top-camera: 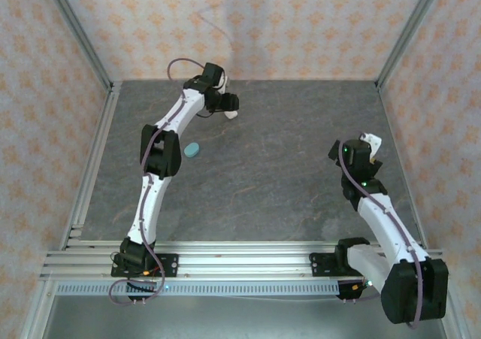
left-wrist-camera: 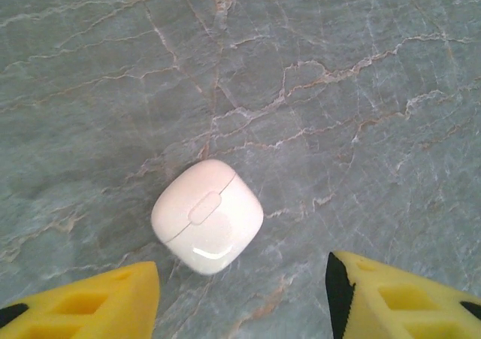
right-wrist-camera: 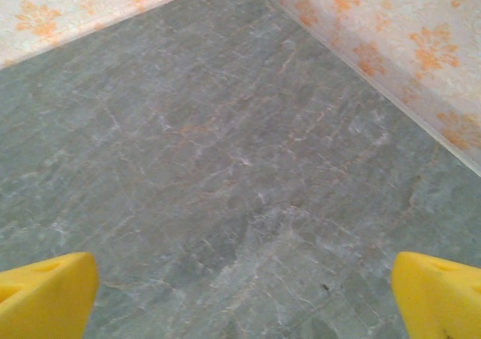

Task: Insert the wireless bluetooth earbuds into the charging case

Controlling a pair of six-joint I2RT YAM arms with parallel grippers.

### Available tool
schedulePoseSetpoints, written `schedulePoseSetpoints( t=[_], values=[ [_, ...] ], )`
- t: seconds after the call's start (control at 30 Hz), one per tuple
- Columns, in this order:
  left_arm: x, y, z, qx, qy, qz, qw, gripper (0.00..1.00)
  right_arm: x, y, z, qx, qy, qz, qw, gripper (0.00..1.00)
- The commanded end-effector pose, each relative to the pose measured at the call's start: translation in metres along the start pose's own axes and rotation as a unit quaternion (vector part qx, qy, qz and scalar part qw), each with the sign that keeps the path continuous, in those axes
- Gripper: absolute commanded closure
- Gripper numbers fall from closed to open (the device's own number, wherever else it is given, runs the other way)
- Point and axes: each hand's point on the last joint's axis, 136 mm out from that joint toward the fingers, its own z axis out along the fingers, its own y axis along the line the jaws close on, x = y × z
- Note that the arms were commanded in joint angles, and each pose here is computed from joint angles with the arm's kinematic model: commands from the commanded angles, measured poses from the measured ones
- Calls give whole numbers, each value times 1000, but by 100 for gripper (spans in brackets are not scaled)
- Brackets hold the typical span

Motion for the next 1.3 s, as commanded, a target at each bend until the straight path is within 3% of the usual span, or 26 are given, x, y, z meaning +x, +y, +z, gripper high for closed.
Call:
schedulePoseSetpoints(
  t=[0.0,0.03,0.07,0.3,0.47,0.63,0.9,1.07,1.27],
  values=[
    [-24,-9,-78,-18,-36,39,998,27,-12,-7,-4,4,-52,17,998,1],
    [-23,-10,-89,-20,-38,47,998,7,-11,-6,-5,-5,-57,16,998,1],
    [-20,-12,-101,-23,-39,56,997,0,-10,-4,-6,-14,-62,13,998,1],
    [11,2,-180,-82,-71,106,988,0,5,-4,-3,-23,-54,5,998,1],
    [45,21,-237,-123,-136,133,974,0,1,-5,-2,-24,-78,14,997,1],
    [87,49,-268,-154,-202,136,957,0,-1,-5,2,-30,-113,30,993,1],
    [139,100,-299,-227,-304,94,920,0,5,-4,14,-23,-117,22,993,1],
    [163,109,-299,-211,-377,98,896,0,6,-4,23,-10,-122,12,992,1],
    [185,137,-289,-245,-399,70,881,0,6,-3,30,-8,-135,8,991,1]
  ],
)
